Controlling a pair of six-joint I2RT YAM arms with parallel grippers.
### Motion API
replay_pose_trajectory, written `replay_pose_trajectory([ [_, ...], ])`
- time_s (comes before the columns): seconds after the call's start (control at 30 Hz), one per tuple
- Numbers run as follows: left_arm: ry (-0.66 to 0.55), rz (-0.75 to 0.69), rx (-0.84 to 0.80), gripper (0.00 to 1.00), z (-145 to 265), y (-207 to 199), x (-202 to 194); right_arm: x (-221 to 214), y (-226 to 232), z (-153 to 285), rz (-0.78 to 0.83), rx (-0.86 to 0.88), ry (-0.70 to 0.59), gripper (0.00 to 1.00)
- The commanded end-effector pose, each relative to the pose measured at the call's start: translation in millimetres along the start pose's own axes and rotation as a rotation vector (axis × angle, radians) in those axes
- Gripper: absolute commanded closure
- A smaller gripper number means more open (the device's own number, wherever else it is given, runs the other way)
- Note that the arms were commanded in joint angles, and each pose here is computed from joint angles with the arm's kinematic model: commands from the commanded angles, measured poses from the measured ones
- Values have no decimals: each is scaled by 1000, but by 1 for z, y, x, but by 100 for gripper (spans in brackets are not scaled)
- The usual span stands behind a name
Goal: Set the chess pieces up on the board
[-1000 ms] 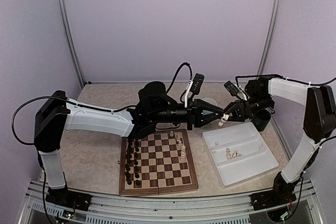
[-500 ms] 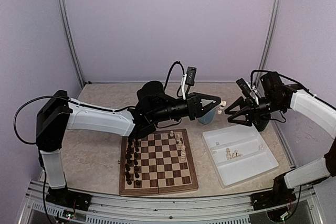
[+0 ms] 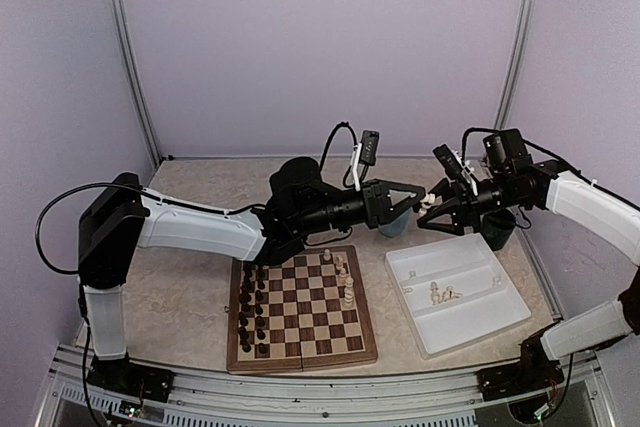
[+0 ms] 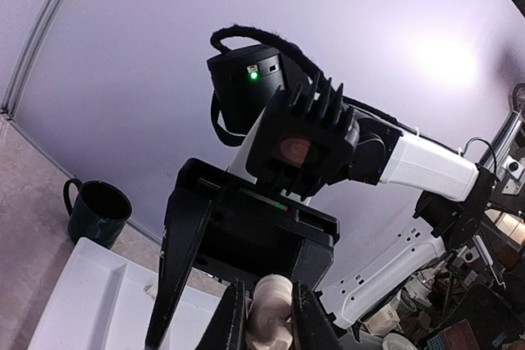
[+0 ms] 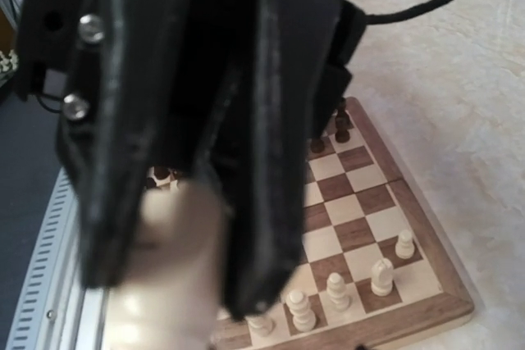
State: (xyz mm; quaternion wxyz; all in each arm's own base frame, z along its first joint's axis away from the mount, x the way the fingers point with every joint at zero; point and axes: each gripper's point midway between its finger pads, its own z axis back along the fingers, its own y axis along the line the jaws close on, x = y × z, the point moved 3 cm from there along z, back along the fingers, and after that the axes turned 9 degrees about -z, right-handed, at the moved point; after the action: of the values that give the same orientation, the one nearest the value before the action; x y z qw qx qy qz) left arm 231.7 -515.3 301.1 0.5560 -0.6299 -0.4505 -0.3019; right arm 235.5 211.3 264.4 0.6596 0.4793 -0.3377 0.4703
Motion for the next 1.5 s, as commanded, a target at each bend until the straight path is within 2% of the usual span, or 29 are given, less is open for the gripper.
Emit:
replay_pose_trajectory([
  [0.0,-32,-6,-14,100,-7,-5,6,11,4,-1,17,22,-18,54],
  [0.23,-28,-6,-5,100,-8,-4,4,11,8,0,22,15,-26,87],
  [0.33,-19,-16,7,100,-7,-4,4,3,4,-1,16,-14,-10,97],
  [0.43,8,-85,51,100,-1,-6,12,-20,-6,-4,18,-57,34,98],
  [0.53,110,-169,133,100,11,-9,12,-44,-19,-3,-15,-87,60,99],
  [0.8,728,-360,369,100,78,-24,-74,-55,-47,18,-98,-158,43,98],
  [0.9,885,-381,449,100,100,-26,-98,-57,-51,20,-106,-184,53,97],
  [1.1,1076,-368,488,100,112,-20,-134,-60,-54,21,-112,-199,58,96],
  [1.27,1235,-440,524,100,118,-8,-171,-63,-54,21,-118,-203,67,96],
  [1.47,1305,-466,535,100,123,2,-193,-64,-55,21,-115,-206,71,95],
])
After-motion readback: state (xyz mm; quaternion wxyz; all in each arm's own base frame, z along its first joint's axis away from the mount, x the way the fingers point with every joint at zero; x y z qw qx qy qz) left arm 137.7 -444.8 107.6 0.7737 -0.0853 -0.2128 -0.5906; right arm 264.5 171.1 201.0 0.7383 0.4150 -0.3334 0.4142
